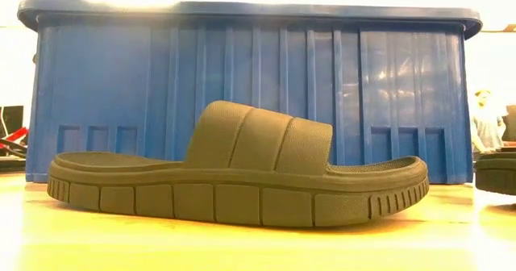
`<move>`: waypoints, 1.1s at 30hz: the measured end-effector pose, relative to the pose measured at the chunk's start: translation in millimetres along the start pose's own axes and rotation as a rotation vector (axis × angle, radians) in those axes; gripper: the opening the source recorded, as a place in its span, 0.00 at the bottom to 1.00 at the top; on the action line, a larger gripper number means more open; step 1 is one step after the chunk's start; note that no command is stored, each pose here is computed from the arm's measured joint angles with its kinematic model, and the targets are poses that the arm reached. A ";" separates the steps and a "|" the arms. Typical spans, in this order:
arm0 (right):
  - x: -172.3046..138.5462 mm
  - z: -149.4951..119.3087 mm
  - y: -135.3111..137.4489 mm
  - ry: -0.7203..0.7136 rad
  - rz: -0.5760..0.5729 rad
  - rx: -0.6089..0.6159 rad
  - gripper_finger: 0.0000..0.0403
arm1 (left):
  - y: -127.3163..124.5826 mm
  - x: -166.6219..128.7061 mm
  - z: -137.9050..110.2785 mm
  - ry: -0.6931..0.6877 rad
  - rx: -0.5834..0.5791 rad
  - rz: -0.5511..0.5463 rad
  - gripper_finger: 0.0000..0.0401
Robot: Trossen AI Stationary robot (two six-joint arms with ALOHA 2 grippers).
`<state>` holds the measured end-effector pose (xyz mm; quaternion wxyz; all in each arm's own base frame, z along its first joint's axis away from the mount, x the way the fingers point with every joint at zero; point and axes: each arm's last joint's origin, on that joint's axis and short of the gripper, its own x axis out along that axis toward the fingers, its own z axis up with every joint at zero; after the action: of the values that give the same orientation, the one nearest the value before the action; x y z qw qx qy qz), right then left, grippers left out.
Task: Pick and place slides into bin
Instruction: Put the pink slipper into the blue bin
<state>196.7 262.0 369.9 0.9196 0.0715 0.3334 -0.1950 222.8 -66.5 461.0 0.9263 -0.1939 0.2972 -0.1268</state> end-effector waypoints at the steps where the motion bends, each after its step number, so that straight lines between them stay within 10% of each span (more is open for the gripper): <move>1: -0.3 2.0 -1.4 -0.008 -0.008 -0.002 0.21 | 4.0 -0.7 2.3 0.001 0.012 0.018 0.00; 12: 16.2 33.0 -15.3 -0.026 -0.090 -0.140 0.03 | 42.9 7.4 35.4 0.037 0.102 -0.039 0.00; 33: 28.0 88.7 -41.8 -0.086 -0.169 -0.210 0.02 | 124.7 3.4 81.5 0.090 0.327 0.159 0.00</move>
<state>251.3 191.9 420.0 0.9157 -0.0618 0.3171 -0.2390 289.2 66.8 466.1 0.9383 -0.0108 0.3283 -0.1086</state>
